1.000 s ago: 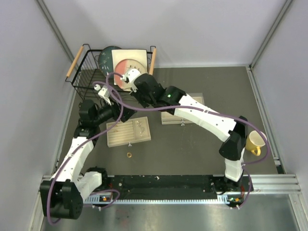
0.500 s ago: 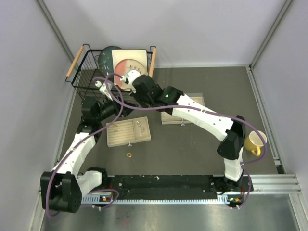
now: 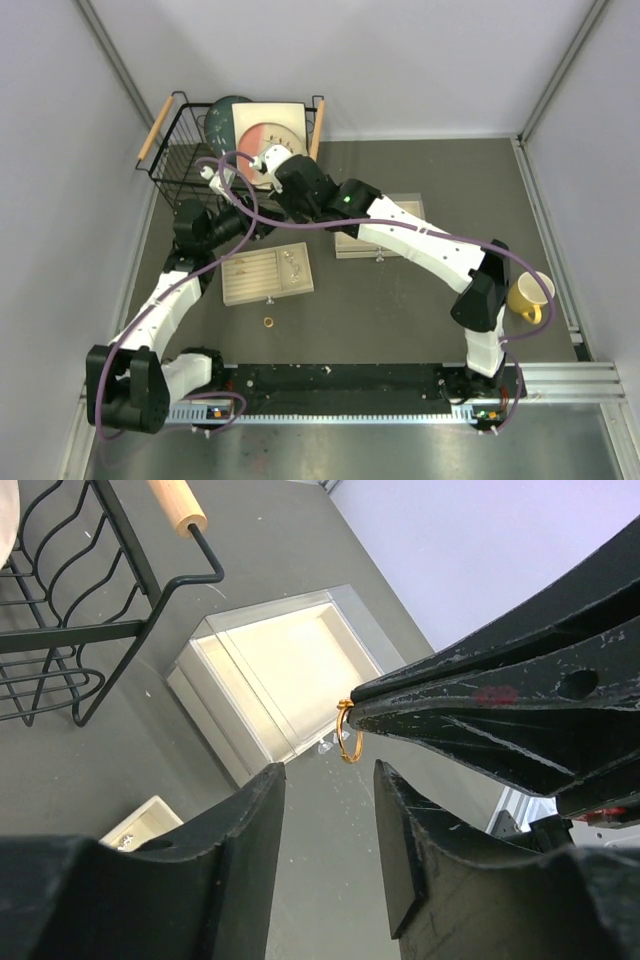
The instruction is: Organize the mixed jewelry
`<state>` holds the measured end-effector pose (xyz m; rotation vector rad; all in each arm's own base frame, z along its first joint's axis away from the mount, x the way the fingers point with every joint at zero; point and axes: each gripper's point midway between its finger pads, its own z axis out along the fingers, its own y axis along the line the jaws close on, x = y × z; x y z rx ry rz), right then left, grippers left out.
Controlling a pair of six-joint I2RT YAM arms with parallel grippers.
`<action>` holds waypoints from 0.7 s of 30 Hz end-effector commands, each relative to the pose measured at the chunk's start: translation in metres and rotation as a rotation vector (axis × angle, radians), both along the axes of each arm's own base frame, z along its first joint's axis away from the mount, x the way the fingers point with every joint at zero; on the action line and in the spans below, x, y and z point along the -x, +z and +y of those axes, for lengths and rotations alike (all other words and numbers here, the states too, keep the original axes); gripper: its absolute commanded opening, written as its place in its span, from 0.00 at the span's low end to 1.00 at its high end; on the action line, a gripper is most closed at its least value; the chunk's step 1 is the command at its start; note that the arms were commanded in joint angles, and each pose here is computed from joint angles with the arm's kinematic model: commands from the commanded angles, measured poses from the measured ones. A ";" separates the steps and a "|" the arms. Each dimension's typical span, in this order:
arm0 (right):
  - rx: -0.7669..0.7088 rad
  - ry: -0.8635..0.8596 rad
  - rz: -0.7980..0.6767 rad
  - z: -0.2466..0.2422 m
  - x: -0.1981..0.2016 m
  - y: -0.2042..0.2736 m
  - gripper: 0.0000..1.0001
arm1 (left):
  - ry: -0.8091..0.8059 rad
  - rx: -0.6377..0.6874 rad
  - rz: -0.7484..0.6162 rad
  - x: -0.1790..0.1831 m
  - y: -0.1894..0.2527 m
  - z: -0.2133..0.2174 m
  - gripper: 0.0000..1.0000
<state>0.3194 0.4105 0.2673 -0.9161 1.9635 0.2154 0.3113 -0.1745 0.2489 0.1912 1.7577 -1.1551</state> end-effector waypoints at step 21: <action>-0.052 0.003 -0.012 0.013 -0.004 0.013 0.00 | -0.035 0.060 -0.057 -0.004 0.028 -0.008 0.35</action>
